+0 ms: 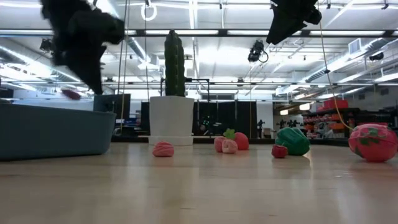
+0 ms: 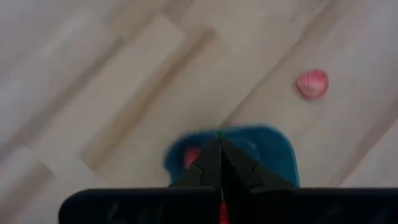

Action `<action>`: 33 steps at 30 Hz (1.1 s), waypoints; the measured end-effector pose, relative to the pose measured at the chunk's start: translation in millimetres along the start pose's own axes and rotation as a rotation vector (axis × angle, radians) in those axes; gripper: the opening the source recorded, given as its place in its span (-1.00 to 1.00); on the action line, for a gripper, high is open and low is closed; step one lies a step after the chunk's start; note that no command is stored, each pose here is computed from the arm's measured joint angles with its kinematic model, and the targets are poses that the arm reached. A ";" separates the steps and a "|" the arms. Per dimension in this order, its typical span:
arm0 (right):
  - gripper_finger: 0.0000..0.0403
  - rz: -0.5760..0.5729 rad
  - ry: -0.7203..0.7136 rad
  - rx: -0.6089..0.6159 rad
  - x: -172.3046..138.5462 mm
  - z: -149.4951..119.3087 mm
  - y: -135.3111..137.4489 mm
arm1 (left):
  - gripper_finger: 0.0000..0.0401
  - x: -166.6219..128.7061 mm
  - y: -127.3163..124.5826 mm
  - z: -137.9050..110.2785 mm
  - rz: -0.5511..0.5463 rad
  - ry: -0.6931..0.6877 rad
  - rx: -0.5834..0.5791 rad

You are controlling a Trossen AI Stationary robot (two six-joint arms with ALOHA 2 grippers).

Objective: Pick and placing Produce into tupperware
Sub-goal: Put the left red cherry into the blue bin, then put the bottom pink peach into the blue bin

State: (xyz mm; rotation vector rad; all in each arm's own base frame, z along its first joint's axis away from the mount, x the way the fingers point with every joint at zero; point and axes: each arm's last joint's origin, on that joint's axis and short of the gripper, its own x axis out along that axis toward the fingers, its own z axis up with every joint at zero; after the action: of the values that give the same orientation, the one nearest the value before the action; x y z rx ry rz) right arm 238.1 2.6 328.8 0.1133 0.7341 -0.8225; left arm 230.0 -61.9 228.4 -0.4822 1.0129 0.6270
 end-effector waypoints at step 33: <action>-0.25 0.142 0.096 -0.051 1.7 -1.9 2.4 | -0.51 34.2 -4.5 -46.0 -0.175 -0.009 -0.088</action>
State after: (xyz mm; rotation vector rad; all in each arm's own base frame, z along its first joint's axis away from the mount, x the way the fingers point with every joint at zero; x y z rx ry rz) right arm 239.5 3.9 325.9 0.1579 0.8270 -0.6663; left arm 217.4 -85.8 177.7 -0.6372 0.9257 0.5185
